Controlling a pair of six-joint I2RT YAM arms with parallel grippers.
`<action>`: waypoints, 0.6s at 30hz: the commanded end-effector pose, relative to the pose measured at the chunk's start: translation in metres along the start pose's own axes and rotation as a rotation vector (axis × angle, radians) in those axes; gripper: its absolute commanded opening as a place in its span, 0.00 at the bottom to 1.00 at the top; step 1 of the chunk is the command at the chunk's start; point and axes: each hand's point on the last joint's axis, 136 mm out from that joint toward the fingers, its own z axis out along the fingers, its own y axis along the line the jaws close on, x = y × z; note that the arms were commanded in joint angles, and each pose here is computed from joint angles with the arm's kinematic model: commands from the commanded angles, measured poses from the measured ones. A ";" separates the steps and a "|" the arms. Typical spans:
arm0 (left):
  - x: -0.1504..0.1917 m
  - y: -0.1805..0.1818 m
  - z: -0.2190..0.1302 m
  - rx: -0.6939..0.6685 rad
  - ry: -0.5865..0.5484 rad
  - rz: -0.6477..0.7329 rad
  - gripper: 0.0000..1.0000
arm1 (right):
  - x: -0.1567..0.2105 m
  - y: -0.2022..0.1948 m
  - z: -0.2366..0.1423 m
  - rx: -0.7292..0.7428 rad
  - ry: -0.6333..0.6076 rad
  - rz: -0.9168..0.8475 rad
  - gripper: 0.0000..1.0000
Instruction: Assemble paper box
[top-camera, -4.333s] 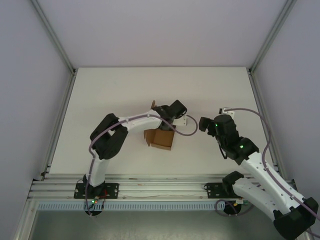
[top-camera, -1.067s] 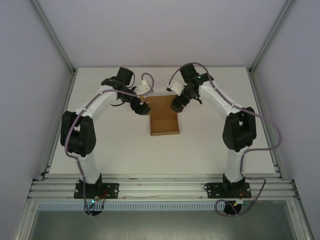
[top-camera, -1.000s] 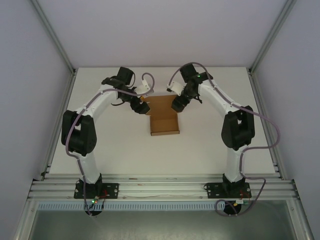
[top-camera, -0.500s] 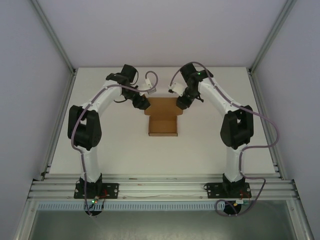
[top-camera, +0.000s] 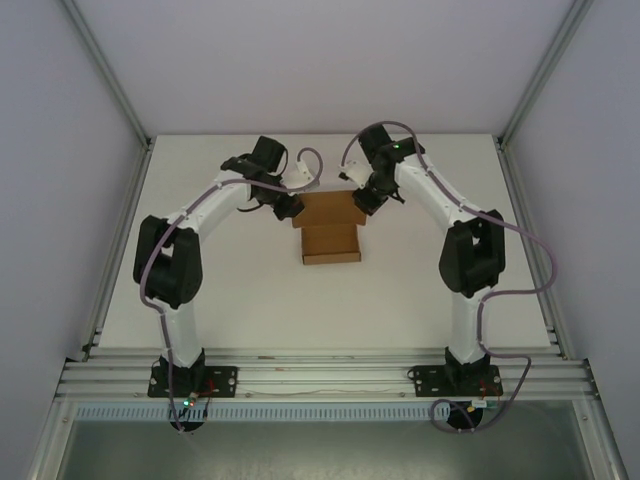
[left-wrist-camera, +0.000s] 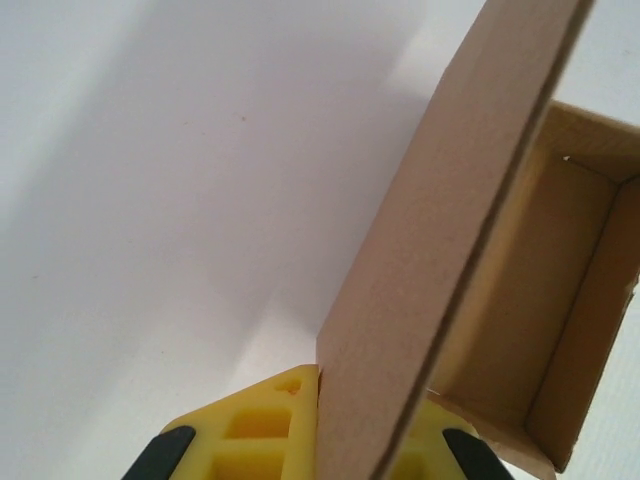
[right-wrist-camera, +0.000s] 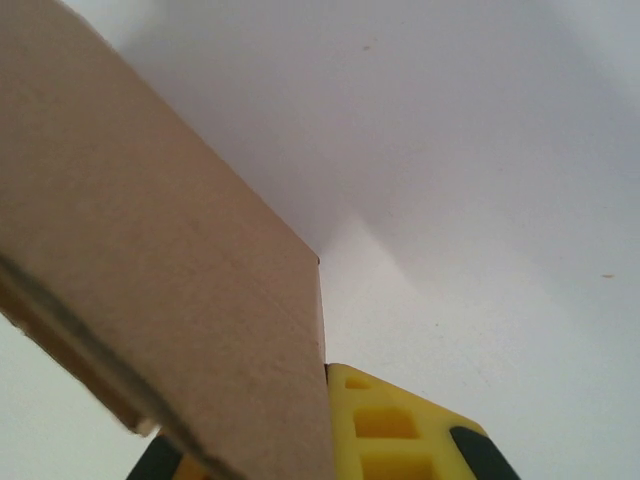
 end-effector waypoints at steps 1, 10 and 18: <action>-0.024 0.029 -0.024 -0.202 -0.100 -0.129 0.00 | -0.014 -0.013 -0.037 0.131 -0.131 0.230 0.04; -0.064 0.016 -0.023 -0.269 -0.312 -0.427 0.00 | -0.037 -0.006 -0.050 0.177 -0.428 0.627 0.01; -0.071 0.012 0.001 -0.216 -0.395 -0.653 0.00 | -0.039 -0.001 -0.020 0.107 -0.469 0.866 0.01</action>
